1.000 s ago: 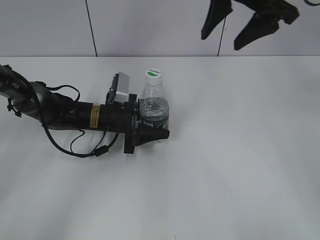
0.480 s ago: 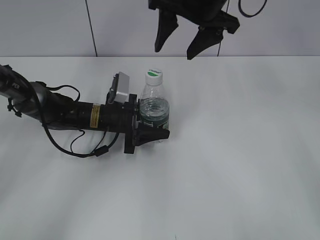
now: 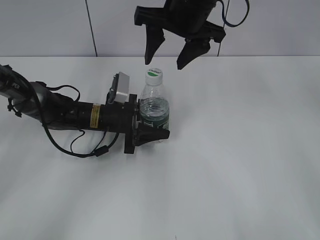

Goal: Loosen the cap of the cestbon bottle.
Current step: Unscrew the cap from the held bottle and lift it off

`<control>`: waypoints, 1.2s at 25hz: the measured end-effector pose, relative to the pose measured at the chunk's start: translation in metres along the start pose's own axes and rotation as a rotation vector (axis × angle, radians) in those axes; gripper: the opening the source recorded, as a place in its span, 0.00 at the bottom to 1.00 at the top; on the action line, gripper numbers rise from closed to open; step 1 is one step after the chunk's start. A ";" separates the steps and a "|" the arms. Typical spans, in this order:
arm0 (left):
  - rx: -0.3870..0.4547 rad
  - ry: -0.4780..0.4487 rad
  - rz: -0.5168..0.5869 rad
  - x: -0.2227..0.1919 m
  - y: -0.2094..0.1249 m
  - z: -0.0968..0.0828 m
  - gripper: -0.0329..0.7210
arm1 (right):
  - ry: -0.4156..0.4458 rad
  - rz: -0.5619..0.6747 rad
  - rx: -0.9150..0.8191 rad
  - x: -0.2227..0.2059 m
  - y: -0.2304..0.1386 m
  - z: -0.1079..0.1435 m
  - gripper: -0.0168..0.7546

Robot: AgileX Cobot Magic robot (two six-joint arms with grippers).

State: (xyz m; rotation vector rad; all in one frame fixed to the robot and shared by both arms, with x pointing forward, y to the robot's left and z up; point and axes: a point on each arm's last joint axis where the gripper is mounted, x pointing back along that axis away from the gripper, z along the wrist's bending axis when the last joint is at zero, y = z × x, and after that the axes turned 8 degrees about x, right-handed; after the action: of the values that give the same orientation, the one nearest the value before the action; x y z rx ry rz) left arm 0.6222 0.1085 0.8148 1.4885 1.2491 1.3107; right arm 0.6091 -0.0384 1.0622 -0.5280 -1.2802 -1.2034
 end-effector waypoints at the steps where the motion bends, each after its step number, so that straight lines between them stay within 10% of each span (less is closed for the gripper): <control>1: 0.000 0.000 0.000 0.000 0.000 0.000 0.59 | -0.003 0.003 0.002 -0.002 0.000 0.001 0.71; 30: -0.001 -0.003 0.002 0.000 0.000 0.000 0.59 | -0.050 0.054 0.039 -0.027 -0.005 0.012 0.71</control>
State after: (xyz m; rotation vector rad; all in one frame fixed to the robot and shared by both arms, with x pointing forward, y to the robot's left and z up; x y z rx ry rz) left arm 0.6219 0.1085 0.8146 1.4907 1.2451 1.3104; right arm 0.6039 -0.0194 1.0392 -0.5637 -1.3211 -1.1241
